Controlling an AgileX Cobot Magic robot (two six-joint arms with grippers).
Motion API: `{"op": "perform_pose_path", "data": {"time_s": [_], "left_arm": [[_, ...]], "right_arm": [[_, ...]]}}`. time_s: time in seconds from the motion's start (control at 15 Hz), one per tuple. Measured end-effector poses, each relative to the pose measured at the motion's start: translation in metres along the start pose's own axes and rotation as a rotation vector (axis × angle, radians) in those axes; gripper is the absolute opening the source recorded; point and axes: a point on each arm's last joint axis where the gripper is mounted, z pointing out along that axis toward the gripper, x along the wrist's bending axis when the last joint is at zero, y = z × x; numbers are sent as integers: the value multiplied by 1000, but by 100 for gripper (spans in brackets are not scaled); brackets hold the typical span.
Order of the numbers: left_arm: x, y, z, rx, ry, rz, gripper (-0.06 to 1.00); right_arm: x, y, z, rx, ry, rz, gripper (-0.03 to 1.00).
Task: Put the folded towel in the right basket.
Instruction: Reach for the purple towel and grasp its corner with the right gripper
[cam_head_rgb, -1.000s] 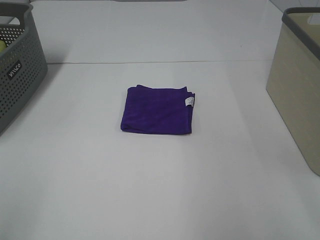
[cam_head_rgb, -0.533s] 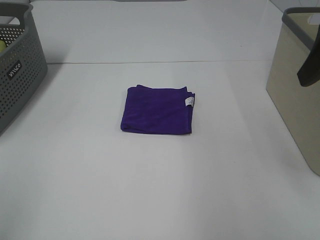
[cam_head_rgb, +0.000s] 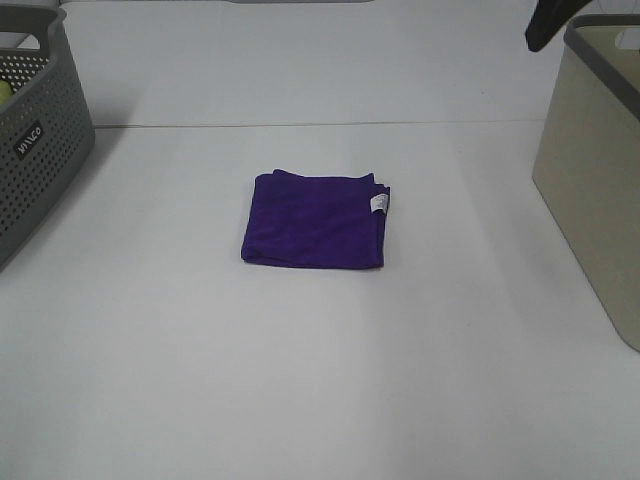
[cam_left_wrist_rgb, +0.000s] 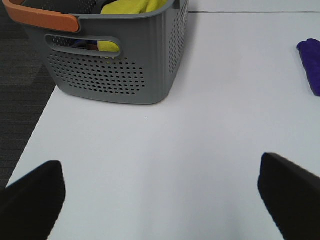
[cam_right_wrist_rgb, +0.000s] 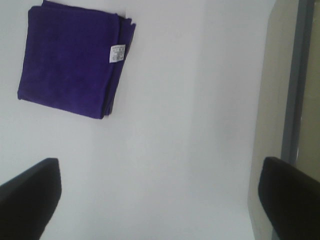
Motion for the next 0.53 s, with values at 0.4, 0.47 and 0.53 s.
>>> {"op": "perform_pose_path", "data": {"time_s": [0.4, 0.47, 0.53], "left_arm": [[0, 0, 0, 0, 0, 0, 99], [0, 0, 0, 0, 0, 0, 99], [0, 0, 0, 0, 0, 0, 99]], "right_arm": [[17, 22, 49, 83, 131, 38, 98], [21, 22, 54, 96, 138, 31, 98], [33, 20, 69, 127, 153, 10, 97]]}}
